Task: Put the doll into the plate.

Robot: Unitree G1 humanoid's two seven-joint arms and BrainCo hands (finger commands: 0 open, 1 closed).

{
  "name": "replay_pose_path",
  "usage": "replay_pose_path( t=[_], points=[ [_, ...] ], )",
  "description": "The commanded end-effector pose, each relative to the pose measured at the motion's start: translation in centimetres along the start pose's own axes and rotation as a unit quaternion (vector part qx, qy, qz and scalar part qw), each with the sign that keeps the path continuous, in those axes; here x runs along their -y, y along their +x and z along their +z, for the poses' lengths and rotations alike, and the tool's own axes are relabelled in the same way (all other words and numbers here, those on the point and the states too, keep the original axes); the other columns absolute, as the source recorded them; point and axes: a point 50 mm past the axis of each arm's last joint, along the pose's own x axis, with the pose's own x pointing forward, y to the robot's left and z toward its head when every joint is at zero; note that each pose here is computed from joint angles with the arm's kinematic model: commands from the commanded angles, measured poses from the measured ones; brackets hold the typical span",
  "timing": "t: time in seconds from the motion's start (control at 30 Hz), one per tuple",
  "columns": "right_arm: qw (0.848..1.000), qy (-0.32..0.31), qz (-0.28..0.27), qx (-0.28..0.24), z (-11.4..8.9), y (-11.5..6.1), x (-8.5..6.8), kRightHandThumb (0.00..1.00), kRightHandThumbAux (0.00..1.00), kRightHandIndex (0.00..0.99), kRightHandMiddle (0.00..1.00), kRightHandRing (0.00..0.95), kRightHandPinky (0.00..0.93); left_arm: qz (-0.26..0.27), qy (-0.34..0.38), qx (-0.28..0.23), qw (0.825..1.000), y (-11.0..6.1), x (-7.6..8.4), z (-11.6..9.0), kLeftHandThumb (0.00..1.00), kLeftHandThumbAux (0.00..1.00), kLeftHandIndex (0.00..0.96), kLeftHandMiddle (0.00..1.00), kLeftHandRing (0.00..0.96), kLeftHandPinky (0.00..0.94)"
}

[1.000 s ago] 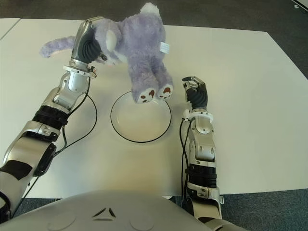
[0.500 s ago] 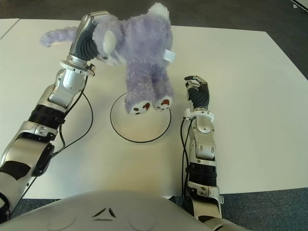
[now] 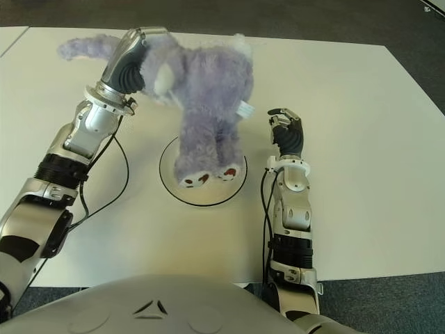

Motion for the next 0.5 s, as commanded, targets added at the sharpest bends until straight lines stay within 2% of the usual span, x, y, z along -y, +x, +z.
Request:
replay_pose_path(
  t=[0.03, 0.23, 0.5],
  points=[
    [1.0, 0.011, -0.002, -0.012, -0.4, 0.0, 0.0, 0.717, 0.716, 0.441, 0.889, 0.879, 0.879, -0.041, 0.008, 0.01, 0.999, -0.5, 0.6, 0.0, 1.0, 0.624, 0.826, 0.462, 0.508, 0.835],
    [1.0, 0.01, -0.006, -0.014, -0.5, 0.1, 0.1, 0.717, 0.716, 0.441, 0.888, 0.878, 0.879, -0.069, 0.028, 0.036, 0.997, -0.8, 1.0, 0.0, 1.0, 0.624, 0.816, 0.465, 0.509, 0.836],
    [1.0, 0.001, -0.005, -0.015, -0.4, 0.2, 0.2, 0.716, 0.716, 0.441, 0.89, 0.879, 0.88, -0.097, 0.016, 0.045, 0.994, -1.1, 1.8, -0.1, 1.0, 0.623, 0.812, 0.465, 0.51, 0.832]
  ],
)
